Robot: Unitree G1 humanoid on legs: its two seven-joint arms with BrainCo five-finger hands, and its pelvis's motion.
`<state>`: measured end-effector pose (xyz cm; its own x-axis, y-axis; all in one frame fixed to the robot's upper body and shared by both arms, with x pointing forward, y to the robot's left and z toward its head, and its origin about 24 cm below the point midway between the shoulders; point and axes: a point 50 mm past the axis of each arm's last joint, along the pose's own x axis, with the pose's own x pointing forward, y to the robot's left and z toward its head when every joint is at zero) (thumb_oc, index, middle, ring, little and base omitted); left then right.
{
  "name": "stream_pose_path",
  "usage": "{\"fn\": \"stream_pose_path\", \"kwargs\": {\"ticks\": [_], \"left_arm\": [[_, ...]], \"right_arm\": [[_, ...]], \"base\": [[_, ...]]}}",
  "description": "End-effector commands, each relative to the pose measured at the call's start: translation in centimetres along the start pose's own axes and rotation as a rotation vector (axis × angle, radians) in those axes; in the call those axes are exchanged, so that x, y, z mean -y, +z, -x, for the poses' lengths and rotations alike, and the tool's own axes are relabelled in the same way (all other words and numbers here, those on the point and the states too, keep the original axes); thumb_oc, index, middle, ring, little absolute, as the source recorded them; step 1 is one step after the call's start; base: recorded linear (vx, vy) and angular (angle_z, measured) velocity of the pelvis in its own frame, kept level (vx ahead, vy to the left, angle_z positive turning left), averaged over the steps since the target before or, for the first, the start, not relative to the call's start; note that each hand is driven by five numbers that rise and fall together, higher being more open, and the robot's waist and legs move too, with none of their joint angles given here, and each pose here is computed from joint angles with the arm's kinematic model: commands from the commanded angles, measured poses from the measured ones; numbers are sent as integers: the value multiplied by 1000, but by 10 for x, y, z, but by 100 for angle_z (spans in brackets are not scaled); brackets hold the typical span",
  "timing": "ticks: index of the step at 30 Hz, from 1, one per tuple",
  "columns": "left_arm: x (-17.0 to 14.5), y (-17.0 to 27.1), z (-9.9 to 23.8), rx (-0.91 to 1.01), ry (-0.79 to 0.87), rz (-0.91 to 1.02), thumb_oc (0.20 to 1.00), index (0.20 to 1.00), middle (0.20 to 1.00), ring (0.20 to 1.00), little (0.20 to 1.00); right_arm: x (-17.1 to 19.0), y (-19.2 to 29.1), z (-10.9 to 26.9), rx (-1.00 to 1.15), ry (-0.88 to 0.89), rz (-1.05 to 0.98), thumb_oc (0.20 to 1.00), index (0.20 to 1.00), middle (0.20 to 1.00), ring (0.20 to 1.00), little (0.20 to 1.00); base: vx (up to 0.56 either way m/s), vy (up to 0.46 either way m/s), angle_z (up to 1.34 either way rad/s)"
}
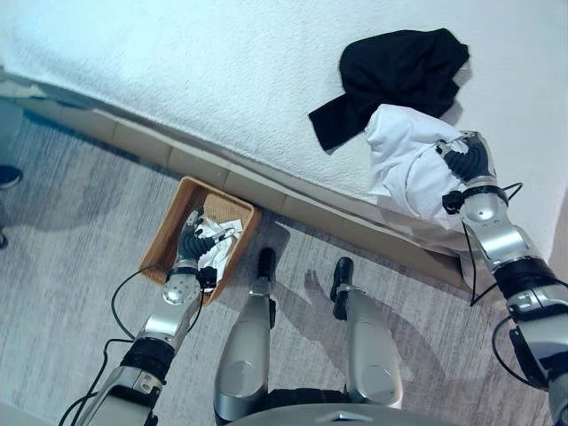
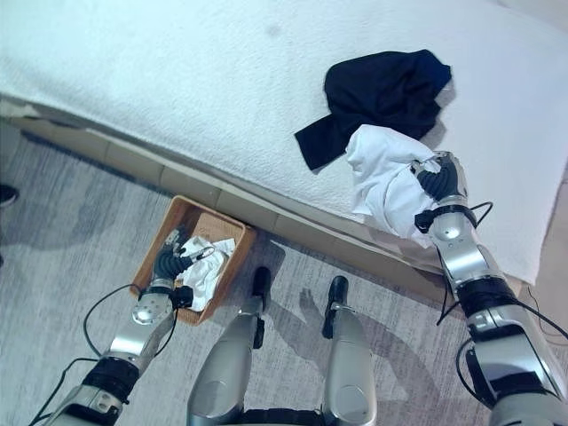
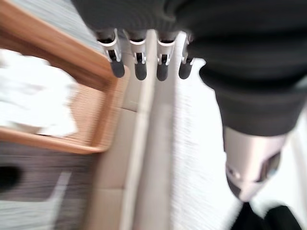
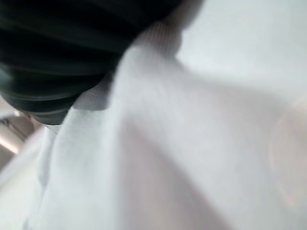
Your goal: Pick up clothes into the bucket
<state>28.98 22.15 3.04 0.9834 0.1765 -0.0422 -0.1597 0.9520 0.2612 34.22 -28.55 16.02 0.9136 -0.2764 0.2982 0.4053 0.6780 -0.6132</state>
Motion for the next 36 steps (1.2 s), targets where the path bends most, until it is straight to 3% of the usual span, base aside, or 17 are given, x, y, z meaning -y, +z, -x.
{"fn": "stream_pose_path", "kwargs": {"ticks": [1,8,15,22,31,36], "left_arm": [[-3,18,-1,101,-28,-43,1000,1000,1000,1000,1000],[16,81,-12,356,-192,-180,1000,1000,1000,1000,1000],[41,112,-15,487,-318,-301,1000,1000,1000,1000,1000],[82,156,-6,684,-551,-463,1000,1000,1000,1000,1000],[120,176,8,782,-694,-449,1000,1000,1000,1000,1000],[138,176,16,770,-733,-337,1000,1000,1000,1000,1000]], "right_arm": [[30,27,-4,170,-64,19,200,200,200,200,200],[33,59,10,345,58,-3,200,200,200,200,200],[26,97,20,518,222,15,200,200,200,200,200],[5,146,38,699,559,4,200,200,200,200,200],[-9,178,57,817,772,-89,200,200,200,200,200],[-23,192,75,866,912,-214,200,200,200,200,200]], "base": [[69,31,-29],[65,19,-15],[78,8,-9],[82,0,-10],[51,-4,-7],[31,-5,-3]]}}
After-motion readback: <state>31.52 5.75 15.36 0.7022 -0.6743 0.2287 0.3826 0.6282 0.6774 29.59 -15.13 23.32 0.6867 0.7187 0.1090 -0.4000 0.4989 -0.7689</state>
